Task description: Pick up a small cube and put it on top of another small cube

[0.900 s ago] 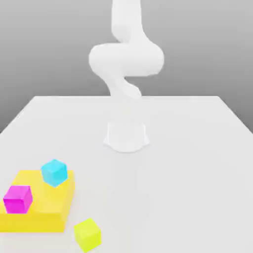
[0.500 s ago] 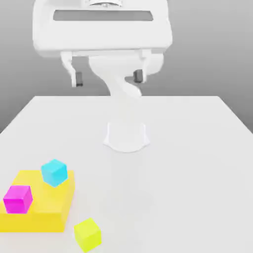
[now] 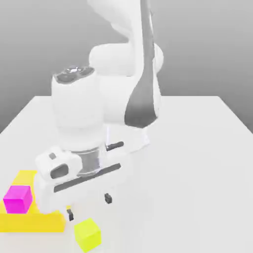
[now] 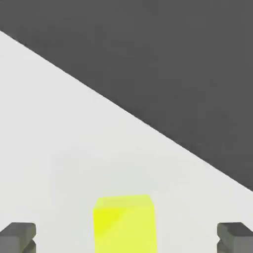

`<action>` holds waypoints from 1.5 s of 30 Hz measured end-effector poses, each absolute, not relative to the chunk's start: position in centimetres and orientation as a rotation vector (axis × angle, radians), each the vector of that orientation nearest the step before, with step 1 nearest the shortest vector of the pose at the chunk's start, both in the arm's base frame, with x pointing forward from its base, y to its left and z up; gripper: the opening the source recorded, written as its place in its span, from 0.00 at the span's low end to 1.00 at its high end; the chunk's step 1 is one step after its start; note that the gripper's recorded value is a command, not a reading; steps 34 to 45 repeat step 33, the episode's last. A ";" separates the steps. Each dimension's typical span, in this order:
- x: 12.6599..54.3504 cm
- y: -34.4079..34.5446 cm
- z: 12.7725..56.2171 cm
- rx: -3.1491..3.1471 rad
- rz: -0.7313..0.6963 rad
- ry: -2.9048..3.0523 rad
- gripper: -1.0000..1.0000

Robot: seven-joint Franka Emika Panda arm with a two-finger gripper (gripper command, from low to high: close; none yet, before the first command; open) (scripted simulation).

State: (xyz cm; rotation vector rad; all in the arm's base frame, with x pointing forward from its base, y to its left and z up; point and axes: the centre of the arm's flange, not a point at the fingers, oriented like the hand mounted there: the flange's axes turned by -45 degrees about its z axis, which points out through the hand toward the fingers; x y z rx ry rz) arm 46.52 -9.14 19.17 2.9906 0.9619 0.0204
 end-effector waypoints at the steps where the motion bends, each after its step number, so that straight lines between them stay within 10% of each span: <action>1: 46.4 -9.2 17.9 2.986 0.011 0.970 0.50; 4: 46.3 -9.3 14.0 2.984 0.002 0.976 0.50; 5: 46.2 -9.3 13.1 2.985 0.001 0.976 0.00; 17: 46.2 -9.6 18.7 2.990 -0.001 0.966 0.00; 25: 41.7 -26.3 30.0 3.134 0.005 0.250 0.00; 29: 41.9 -26.1 26.4 3.136 0.003 0.242 0.00; 30: 41.8 -26.2 25.4 3.136 0.001 0.240 1.00; 45: 41.8 -26.2 25.4 3.136 0.001 0.240 1.00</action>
